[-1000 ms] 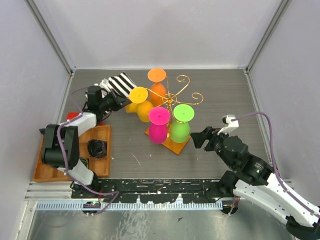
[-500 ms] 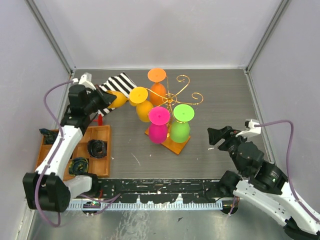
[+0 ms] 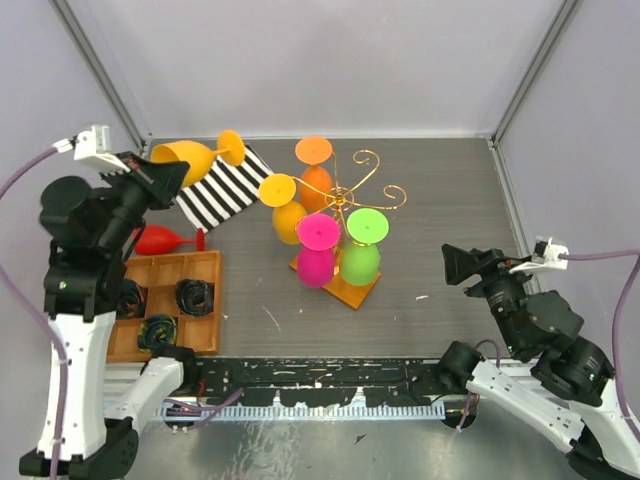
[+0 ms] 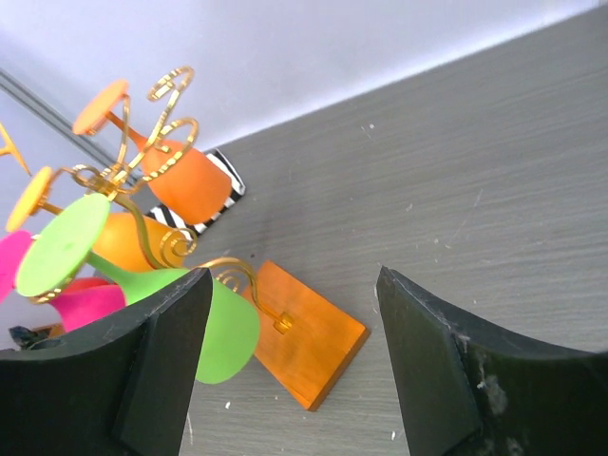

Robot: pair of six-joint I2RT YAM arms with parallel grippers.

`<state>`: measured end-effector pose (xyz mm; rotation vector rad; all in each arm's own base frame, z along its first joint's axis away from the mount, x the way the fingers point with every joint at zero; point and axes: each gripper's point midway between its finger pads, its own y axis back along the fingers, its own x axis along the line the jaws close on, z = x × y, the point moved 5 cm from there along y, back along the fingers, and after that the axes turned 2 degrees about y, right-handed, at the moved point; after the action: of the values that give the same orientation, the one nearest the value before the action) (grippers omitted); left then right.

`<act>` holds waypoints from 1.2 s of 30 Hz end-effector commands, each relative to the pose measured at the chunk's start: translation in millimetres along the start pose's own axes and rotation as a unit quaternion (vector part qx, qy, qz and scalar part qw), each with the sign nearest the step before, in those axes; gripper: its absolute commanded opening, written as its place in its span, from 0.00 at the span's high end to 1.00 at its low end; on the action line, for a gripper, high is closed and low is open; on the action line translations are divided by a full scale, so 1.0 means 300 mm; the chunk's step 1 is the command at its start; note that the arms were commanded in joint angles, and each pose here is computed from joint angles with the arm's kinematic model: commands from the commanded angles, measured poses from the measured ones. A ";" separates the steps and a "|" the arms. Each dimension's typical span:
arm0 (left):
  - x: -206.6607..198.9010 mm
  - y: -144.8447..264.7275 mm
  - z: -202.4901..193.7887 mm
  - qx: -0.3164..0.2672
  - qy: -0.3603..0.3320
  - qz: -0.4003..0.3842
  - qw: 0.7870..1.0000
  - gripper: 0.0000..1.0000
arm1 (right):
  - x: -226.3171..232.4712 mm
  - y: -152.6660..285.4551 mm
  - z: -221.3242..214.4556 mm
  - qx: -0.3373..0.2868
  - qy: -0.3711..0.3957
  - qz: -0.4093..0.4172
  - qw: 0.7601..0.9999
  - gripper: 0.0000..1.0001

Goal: Place the wine glass upside down on the wine glass rack
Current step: Pick up the wine glass at the center of the board, then adjust the wine glass.

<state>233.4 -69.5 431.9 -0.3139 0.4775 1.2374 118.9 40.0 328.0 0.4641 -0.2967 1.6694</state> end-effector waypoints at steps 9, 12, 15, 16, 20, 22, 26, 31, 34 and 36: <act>-0.278 0.202 0.190 -0.011 -0.011 -0.158 0.987 1.00 | 0.214 0.037 0.254 -0.078 -0.026 0.153 0.985 0.24; -0.309 0.202 0.206 -0.008 -0.004 -0.183 0.983 1.00 | 0.286 0.013 0.243 -0.066 -0.019 0.196 0.978 0.24; -0.329 0.186 0.215 -0.005 0.003 -0.201 0.980 1.00 | 0.343 -0.020 0.228 -0.058 -0.015 0.220 0.974 0.24; -0.337 0.183 0.220 -0.006 0.003 -0.206 0.979 1.00 | 0.358 -0.032 0.225 -0.056 -0.016 0.223 0.973 0.24; -0.369 0.155 0.226 -0.001 -0.010 -0.218 0.976 1.00 | 0.410 -0.054 0.226 -0.065 -0.024 0.252 0.965 0.24; -0.395 0.135 0.206 0.012 -0.027 -0.223 0.974 1.00 | 0.425 -0.066 0.223 -0.071 -0.034 0.257 0.963 0.24; -0.485 0.092 0.100 0.062 -0.092 -0.235 0.966 1.00 | 0.441 -0.087 0.220 -0.072 -0.041 0.254 0.964 0.24; -0.622 0.077 0.001 0.076 -0.140 -0.262 0.952 1.00 | 0.439 -0.090 0.230 -0.081 -0.048 0.250 0.964 0.24; -0.689 0.081 -0.017 0.061 -0.147 -0.276 0.948 1.00 | 0.425 -0.087 0.237 -0.088 -0.051 0.240 0.965 0.25; -0.726 0.082 -0.032 0.060 -0.149 -0.285 0.945 1.00 | 0.410 -0.084 0.241 -0.093 -0.055 0.229 0.967 0.25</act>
<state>154.0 -248.0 509.2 -0.0558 0.2778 0.5961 143.1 129.5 433.1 0.3762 -0.5768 2.0832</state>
